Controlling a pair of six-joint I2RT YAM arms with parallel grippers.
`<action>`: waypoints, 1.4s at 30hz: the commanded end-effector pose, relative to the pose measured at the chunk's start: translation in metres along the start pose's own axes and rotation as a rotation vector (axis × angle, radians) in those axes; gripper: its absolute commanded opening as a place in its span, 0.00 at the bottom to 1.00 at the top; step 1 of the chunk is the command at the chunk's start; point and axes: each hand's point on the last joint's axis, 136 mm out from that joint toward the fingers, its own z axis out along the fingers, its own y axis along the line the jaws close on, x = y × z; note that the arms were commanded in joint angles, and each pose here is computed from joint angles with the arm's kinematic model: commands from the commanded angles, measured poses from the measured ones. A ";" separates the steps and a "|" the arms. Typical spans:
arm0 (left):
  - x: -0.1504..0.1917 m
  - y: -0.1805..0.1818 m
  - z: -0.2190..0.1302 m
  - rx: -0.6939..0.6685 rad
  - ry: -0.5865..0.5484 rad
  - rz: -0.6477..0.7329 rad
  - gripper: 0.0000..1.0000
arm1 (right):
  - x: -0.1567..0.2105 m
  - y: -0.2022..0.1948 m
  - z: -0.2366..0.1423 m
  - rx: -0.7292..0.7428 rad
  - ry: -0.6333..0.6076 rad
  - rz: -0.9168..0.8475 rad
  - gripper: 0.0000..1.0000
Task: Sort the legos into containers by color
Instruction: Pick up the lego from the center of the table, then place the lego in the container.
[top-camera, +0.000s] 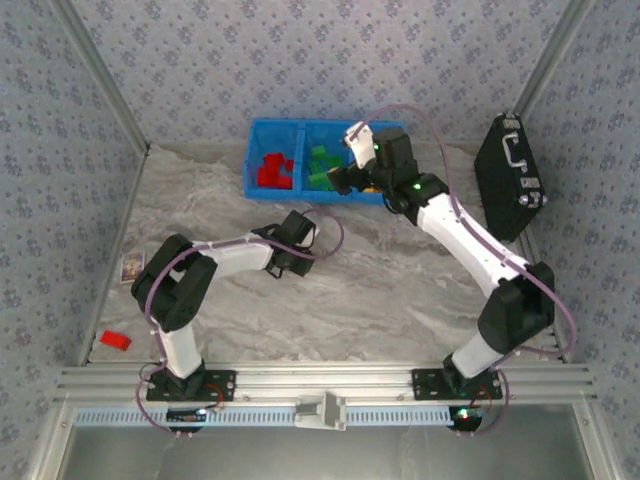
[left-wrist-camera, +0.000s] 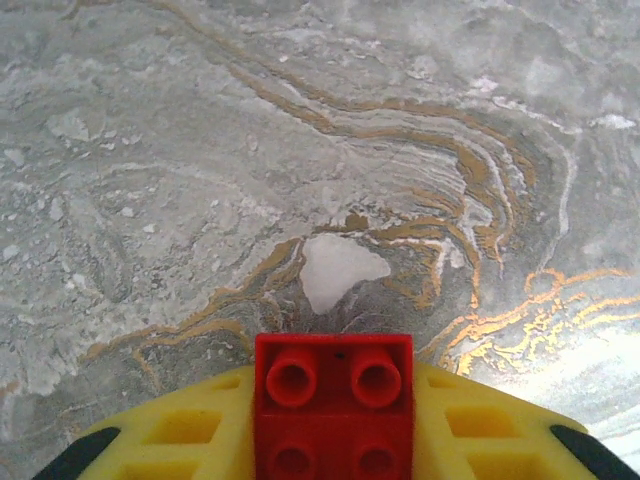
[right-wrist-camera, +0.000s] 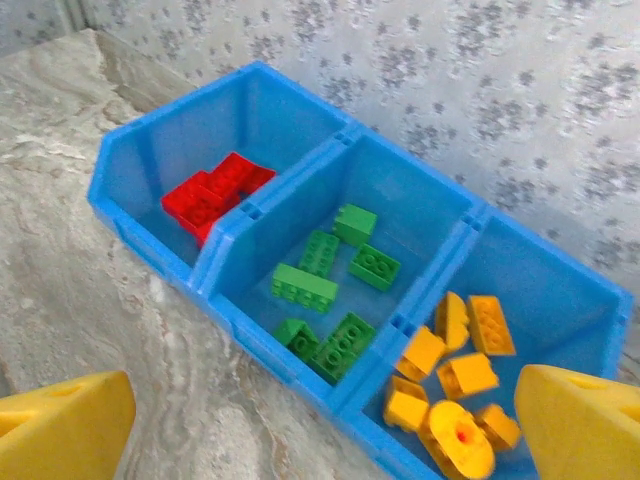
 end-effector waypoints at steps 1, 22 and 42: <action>-0.002 0.007 -0.002 -0.014 0.015 -0.014 0.31 | 0.013 -0.018 -0.020 0.075 0.036 0.009 0.99; -0.220 0.168 -0.081 -0.225 -0.365 -0.206 0.30 | 0.101 -0.046 -0.098 0.192 0.155 0.233 0.99; -0.227 0.193 -0.127 -0.273 -0.448 -0.201 1.00 | 0.181 -0.070 -0.094 0.332 0.053 0.290 0.99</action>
